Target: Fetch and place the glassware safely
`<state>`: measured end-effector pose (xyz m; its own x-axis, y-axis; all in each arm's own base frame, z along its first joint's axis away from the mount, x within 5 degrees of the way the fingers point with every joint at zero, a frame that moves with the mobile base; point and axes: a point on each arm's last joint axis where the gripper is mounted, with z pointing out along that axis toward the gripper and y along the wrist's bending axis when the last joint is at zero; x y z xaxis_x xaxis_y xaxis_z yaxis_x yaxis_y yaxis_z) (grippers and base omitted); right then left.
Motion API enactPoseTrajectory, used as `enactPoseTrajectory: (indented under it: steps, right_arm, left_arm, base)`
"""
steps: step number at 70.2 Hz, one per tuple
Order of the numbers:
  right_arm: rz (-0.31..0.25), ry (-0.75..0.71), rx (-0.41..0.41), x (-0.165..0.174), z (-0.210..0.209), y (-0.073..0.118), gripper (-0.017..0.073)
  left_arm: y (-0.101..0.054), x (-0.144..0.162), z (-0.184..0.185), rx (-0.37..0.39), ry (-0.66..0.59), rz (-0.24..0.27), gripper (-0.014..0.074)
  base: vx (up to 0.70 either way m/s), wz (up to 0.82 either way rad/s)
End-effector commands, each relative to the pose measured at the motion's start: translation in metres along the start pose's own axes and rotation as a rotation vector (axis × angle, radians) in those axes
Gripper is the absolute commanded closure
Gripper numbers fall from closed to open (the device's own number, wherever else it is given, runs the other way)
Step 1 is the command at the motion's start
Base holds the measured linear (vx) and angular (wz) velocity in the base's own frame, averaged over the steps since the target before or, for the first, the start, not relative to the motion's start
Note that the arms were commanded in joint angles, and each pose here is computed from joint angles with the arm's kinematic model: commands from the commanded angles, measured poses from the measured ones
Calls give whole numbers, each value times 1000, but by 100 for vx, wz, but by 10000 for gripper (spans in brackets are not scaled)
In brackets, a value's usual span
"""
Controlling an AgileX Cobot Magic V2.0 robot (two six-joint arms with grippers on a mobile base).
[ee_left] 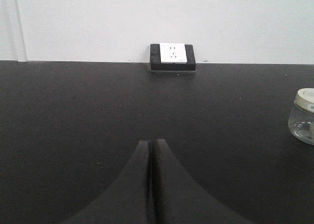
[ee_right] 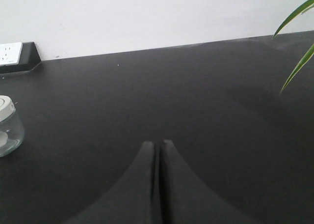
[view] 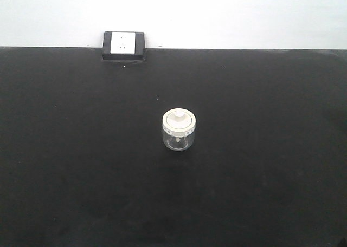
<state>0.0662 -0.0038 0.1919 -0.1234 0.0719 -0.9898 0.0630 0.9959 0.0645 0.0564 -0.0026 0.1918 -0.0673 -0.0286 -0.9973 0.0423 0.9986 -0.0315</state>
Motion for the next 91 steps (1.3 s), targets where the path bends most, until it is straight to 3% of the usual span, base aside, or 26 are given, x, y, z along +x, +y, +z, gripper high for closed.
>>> enactPoseTrajectory:
  steps: [1,91]
  right_arm:
    - [-15,-110,-6,-1,-5,0,563]
    - [-16,-131,-1,0,-10,0,563]
  left_arm:
    - [0,3,1,9,-49,-15,601]
    - [0,3,1,9,-49,-15,601]
  base:
    - [0,0]
    - [0,0]
